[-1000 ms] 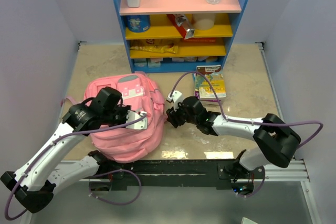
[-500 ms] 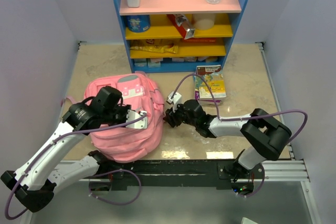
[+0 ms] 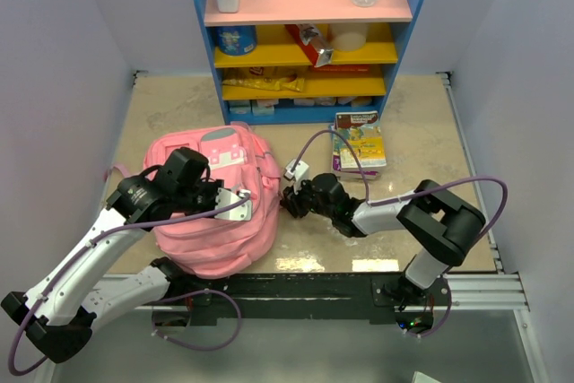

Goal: Pack the student bag
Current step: Unzip the student bag at the center of the board.

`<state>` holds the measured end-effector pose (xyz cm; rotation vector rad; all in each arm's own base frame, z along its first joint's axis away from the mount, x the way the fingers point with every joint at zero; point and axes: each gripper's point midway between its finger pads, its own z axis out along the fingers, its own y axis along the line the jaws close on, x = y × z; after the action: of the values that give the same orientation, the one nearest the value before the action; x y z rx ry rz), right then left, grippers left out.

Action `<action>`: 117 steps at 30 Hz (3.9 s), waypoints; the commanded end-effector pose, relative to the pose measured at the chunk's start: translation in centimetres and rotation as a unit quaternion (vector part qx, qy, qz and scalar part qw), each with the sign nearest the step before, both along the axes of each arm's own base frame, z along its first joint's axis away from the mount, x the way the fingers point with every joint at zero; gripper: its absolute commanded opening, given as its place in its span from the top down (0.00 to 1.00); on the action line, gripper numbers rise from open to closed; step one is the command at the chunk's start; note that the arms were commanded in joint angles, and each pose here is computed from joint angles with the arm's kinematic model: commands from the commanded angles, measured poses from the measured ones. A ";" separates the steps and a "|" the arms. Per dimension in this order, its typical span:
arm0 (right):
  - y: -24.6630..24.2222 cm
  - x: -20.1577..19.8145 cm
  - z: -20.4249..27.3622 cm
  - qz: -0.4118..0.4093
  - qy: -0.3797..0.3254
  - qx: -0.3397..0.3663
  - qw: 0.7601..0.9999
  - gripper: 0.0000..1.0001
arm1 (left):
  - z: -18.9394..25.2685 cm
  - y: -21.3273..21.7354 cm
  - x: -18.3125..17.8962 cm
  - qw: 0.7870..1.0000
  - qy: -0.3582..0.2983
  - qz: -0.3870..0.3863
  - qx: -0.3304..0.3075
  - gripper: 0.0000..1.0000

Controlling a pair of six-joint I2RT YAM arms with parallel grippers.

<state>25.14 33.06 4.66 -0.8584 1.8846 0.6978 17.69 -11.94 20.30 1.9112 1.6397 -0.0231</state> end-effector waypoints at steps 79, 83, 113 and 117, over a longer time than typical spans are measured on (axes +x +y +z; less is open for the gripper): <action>7.3 -18.1 8.0 0.019 0.013 0.012 1.000 1.00 | 1.9 -12.4 13.0 0.927 0.115 0.263 -0.243 1.00; 8.6 -18.7 6.7 0.023 0.017 -0.006 1.000 1.00 | 2.1 -14.9 12.8 0.915 0.167 0.247 -0.274 1.00; 16.7 -15.7 6.0 -0.014 -0.104 -0.047 0.993 1.00 | 5.9 -17.0 18.1 0.774 0.292 0.293 -0.479 1.00; 18.5 -13.6 6.3 -0.023 -0.111 -0.030 0.993 1.00 | 5.5 -16.9 17.2 0.769 0.302 0.291 -0.482 1.00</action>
<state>10.76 47.34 7.06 -0.9571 1.8193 0.3444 29.60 -28.05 18.37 0.6033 2.3584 -1.1378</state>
